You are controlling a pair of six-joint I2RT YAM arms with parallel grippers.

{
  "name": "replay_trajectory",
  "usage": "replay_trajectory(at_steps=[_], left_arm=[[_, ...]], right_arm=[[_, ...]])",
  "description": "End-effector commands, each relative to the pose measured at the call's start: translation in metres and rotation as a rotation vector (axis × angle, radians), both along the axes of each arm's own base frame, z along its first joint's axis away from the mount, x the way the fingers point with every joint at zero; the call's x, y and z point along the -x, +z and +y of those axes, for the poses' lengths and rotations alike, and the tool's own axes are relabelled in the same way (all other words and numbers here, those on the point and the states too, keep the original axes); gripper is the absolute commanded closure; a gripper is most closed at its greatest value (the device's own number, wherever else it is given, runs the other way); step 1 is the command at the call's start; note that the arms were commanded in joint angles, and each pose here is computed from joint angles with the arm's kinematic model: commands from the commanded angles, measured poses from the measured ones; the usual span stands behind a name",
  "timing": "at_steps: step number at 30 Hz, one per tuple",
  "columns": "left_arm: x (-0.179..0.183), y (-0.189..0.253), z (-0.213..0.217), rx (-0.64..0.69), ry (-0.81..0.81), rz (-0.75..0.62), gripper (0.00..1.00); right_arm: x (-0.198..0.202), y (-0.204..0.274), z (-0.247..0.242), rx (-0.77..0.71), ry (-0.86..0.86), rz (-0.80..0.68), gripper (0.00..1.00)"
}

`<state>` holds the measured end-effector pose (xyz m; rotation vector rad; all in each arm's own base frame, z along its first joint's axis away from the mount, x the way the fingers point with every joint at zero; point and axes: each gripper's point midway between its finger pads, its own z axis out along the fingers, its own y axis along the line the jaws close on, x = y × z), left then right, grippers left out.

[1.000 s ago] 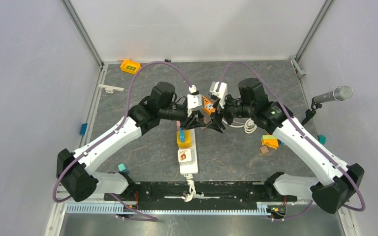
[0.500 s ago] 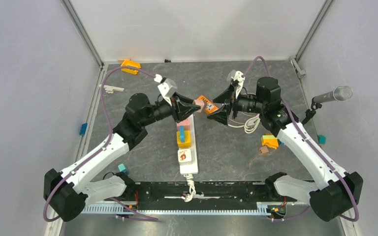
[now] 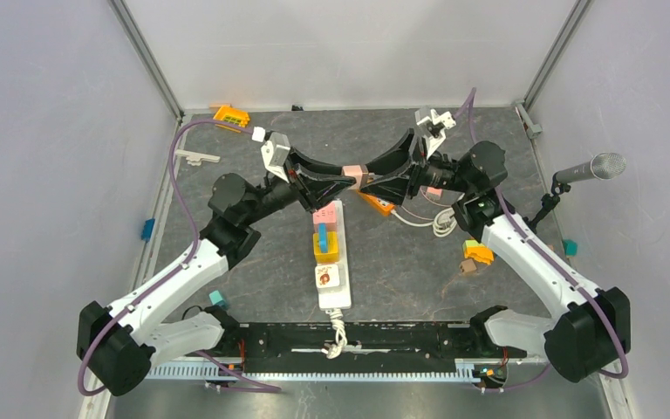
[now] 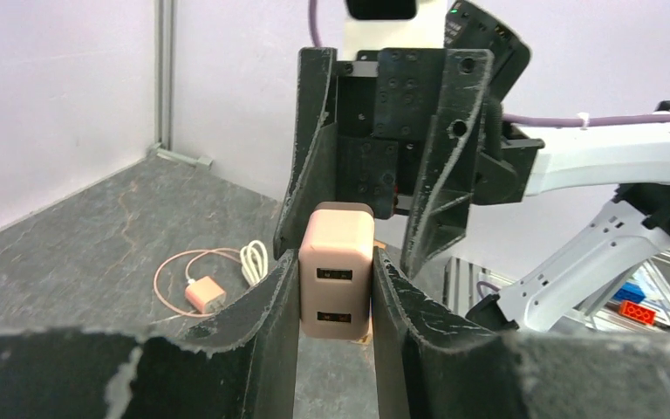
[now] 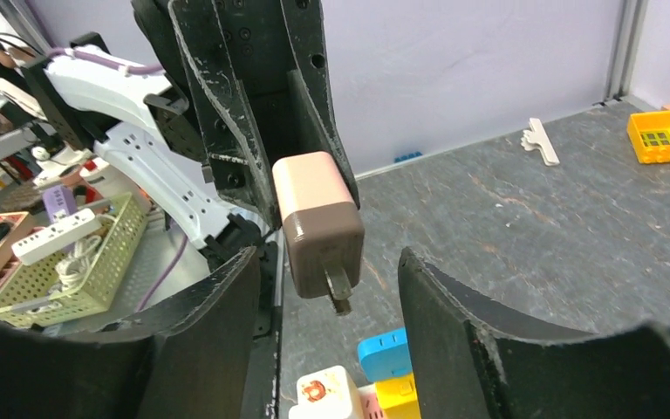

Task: Insert the plug
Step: Pick up the plug from the center of the board.

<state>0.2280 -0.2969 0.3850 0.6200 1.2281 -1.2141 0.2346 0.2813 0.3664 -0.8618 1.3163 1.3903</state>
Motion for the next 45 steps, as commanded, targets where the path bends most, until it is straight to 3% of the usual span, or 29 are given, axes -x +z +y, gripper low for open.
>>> replay_trajectory(at_steps=[1, 3, 5, 8, 9, 13, 16, 22, 32, 45], left_arm=[[0.017, 0.028, 0.002, 0.081, -0.074, -0.062, 0.98], [0.019, 0.03, 0.001, 0.09, -0.087, -0.059, 0.98], [0.02, 0.031, 0.002, 0.098, -0.092, -0.061, 0.98], [0.021, 0.031, 0.003, 0.095, -0.086, -0.072, 0.96], [0.021, 0.031, 0.003, 0.091, -0.082, -0.078, 0.88], [0.023, 0.022, 0.001, -0.001, -0.093, -0.111, 0.64], [0.03, 0.0, -0.002, -0.175, -0.146, -0.156, 0.45], [0.035, -0.044, 0.017, -0.498, -0.155, -0.234, 0.27], [0.043, -0.065, 0.021, -0.618, -0.237, -0.187, 0.29], [0.035, -0.068, 0.019, -0.638, -0.225, -0.16, 0.4]], right_arm=[[0.009, 0.022, 0.002, -0.069, 0.044, -0.052, 0.41], [0.011, 0.024, 0.004, -0.078, 0.065, -0.05, 0.47], [0.014, 0.026, 0.006, -0.09, 0.09, -0.049, 0.61], [0.018, 0.026, 0.009, -0.099, 0.123, -0.043, 0.98], [0.019, 0.026, 0.01, -0.098, 0.131, -0.043, 1.0], [0.022, 0.022, 0.01, -0.075, 0.155, -0.051, 1.0], [0.017, 0.012, 0.012, -0.004, 0.148, -0.067, 1.0], [0.003, -0.013, 0.006, 0.199, 0.089, -0.145, 1.0], [0.016, -0.041, 0.015, 0.398, 0.171, -0.188, 1.0], [0.025, -0.063, 0.024, 0.453, 0.205, -0.168, 1.0]])
